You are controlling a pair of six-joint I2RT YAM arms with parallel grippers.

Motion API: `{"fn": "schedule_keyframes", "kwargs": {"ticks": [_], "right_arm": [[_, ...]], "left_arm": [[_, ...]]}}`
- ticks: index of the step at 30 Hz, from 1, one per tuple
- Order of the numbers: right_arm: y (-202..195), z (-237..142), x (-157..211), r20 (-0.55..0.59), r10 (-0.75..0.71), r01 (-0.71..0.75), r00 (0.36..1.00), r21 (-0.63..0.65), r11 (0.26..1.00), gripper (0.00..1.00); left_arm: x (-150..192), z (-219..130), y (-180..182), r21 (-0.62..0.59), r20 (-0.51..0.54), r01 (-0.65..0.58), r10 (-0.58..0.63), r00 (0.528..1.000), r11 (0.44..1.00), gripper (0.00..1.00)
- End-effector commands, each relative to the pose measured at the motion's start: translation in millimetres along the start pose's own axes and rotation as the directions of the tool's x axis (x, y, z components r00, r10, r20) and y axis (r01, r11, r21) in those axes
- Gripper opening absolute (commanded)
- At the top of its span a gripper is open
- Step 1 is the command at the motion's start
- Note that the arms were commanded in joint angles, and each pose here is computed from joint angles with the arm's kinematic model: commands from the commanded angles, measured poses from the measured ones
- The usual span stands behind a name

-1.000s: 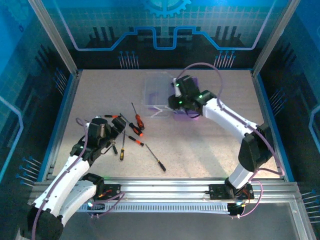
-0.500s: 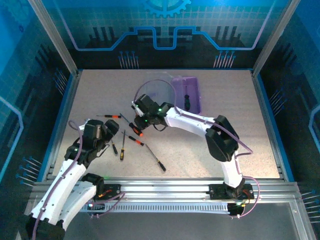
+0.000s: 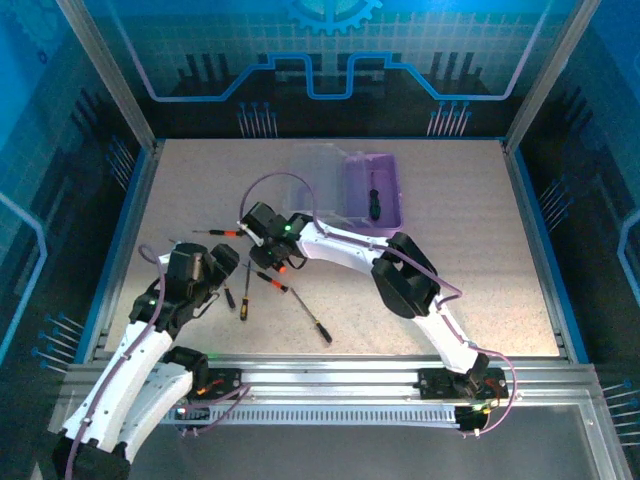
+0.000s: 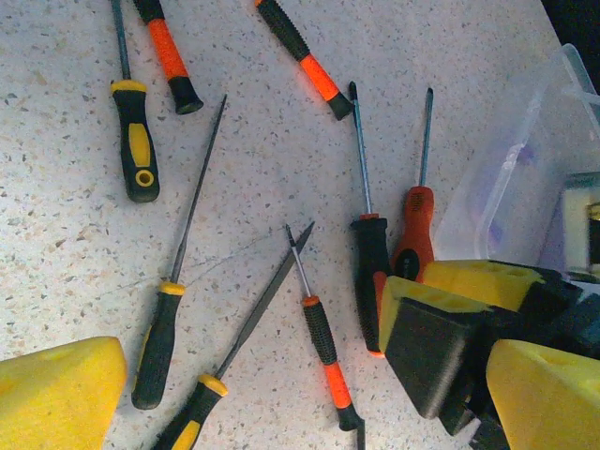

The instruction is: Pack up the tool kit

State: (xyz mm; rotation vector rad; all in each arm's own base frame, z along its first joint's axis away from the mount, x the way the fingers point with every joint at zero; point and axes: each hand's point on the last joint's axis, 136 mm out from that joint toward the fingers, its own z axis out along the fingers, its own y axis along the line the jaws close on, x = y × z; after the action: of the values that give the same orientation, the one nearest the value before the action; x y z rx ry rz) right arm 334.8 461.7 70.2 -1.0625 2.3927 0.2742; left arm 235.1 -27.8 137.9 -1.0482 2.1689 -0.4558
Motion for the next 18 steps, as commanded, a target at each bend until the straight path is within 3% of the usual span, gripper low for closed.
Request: {"fn": "schedule_keyframes", "kwargs": {"ticks": [1,18], "right_arm": [[-1.1,6.0,5.8,-0.039,-0.031,0.033,0.999,0.031,0.999,0.43],[5.3,40.6,35.9,-0.134,-0.033,0.037,0.99,0.029,0.999,0.43]], "left_arm": [[2.1,-0.3,3.5,-0.01,-0.015,0.018,-0.018,1.0,1.0,0.99],[2.1,-0.2,1.9,-0.007,-0.019,0.014,-0.014,1.0,1.0,0.99]]}}
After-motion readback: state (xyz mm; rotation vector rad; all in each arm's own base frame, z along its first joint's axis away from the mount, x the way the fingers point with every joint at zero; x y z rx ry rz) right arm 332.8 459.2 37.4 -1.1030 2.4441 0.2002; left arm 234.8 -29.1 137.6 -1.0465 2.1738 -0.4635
